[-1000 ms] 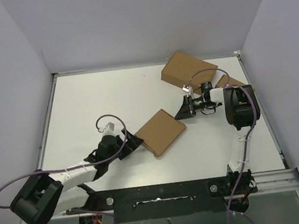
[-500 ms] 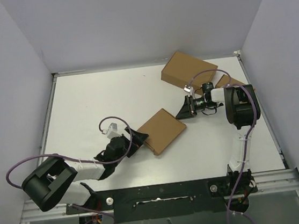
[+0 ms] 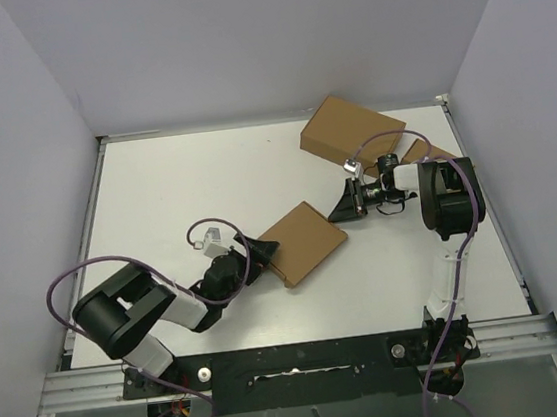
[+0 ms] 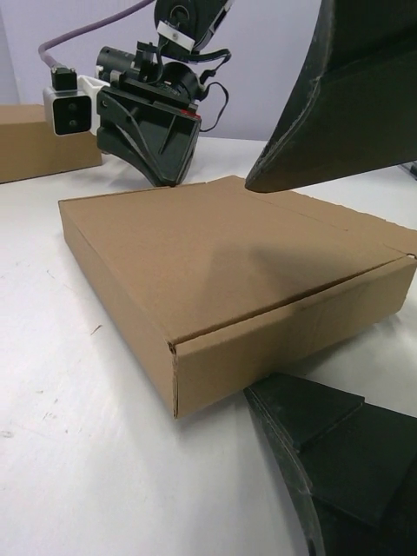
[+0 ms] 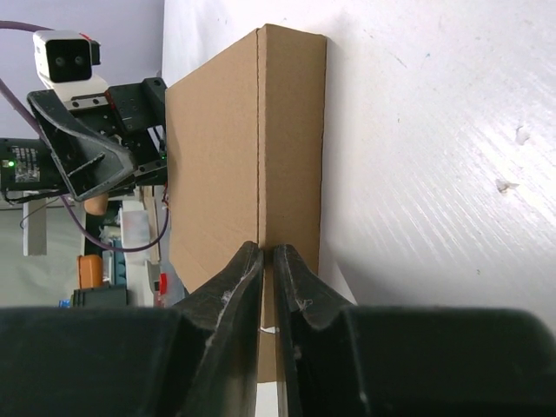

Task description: Fold the paper box

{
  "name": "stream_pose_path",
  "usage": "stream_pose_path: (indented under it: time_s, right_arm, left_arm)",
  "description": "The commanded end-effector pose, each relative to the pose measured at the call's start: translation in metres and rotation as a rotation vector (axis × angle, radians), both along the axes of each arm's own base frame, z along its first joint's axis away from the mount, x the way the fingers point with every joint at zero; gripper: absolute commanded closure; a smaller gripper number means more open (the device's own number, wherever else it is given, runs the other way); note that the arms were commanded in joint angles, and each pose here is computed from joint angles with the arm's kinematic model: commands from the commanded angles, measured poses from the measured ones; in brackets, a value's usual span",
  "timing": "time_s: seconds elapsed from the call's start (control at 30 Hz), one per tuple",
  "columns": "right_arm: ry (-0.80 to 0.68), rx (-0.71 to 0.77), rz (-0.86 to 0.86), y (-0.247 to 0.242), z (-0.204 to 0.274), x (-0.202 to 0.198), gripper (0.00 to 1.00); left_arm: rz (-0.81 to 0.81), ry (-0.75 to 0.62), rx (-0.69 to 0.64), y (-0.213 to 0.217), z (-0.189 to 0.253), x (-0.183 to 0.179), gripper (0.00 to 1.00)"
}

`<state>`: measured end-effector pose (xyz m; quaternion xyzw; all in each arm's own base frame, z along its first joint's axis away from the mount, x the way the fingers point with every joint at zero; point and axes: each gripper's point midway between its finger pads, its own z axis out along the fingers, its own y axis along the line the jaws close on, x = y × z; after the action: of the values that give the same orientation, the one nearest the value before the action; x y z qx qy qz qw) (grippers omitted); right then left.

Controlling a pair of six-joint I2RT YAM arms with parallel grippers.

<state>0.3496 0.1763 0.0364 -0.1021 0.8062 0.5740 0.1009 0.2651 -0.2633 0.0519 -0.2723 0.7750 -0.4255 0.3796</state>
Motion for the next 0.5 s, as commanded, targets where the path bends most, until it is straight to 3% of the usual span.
stream_pose_path:
  time_s: [0.0, 0.17, 0.3, 0.47]
  right_arm:
    - [0.019, -0.097, -0.015, -0.01, -0.031, 0.001, 0.91]
    - [0.016, -0.098, -0.013, -0.01, -0.031, 0.001, 0.91]
    - [-0.005, -0.096, -0.009, -0.01, -0.026, 0.003, 0.89]
    - [-0.07, -0.094, 0.002, -0.011, -0.011, 0.008, 0.79]
  left_arm:
    - [0.012, -0.083, -0.092, -0.014, 0.019, 0.012, 0.17]
    - [0.005, -0.096, -0.109, -0.019, 0.019, 0.013, 0.25]
    - [0.001, -0.089, -0.114, -0.022, 0.019, 0.013, 0.39]
    - [0.002, -0.068, -0.123, -0.021, 0.016, 0.011, 0.48]
